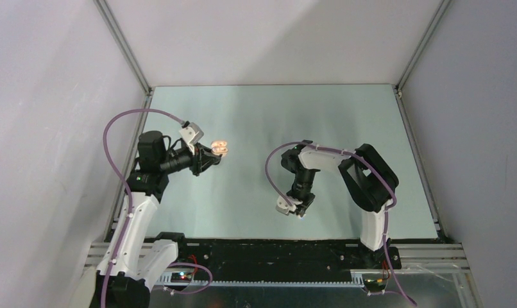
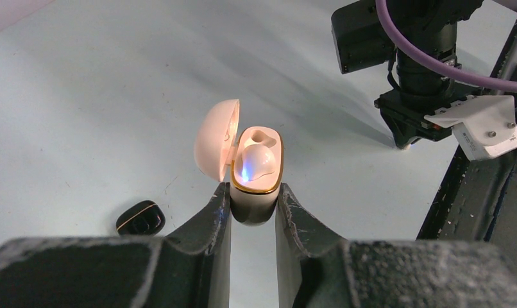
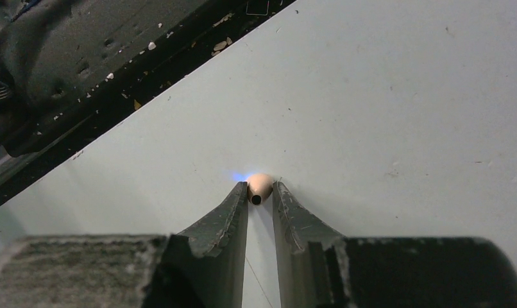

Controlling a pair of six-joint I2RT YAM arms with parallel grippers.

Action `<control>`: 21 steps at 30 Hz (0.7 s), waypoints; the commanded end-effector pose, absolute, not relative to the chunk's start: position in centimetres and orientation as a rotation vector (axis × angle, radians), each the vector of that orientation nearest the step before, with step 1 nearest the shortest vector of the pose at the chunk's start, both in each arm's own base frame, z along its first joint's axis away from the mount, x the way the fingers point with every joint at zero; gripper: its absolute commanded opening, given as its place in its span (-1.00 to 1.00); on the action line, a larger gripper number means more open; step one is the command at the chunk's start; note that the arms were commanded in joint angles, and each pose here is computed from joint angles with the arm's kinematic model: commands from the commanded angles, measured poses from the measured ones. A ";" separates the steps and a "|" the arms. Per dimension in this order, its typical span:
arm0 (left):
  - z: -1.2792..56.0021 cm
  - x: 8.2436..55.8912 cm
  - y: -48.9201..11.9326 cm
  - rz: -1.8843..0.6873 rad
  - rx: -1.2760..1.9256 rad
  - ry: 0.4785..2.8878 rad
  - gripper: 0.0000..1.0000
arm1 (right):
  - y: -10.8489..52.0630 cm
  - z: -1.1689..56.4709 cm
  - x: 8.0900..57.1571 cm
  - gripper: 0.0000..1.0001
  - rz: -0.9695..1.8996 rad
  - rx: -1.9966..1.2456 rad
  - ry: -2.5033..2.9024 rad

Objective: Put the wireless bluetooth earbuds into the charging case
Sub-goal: Pick up the earbud from the center of the board.

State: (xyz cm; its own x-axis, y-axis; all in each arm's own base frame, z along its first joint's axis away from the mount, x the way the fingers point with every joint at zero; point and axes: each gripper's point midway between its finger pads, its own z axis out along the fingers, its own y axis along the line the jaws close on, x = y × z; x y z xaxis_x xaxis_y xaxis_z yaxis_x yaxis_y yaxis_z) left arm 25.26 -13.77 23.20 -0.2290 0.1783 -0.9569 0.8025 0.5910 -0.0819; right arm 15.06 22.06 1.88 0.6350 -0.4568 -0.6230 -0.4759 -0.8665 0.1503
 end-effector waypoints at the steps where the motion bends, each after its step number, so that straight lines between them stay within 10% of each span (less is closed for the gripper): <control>1: 23.7 25.2 -13.7 -0.707 0.835 1.695 -1.00 | 22.3 1.8 15.3 -0.52 1.050 -2.840 0.819; 13: 23.5 25.3 -13.8 -0.713 0.840 1.698 -1.00 | 23.8 2.4 15.6 -0.99 1.044 -2.735 0.968; 21: 23.2 26.5 -14.6 -0.750 0.879 1.696 -1.00 | 29.5 12.6 22.6 -1.00 0.942 -2.043 1.475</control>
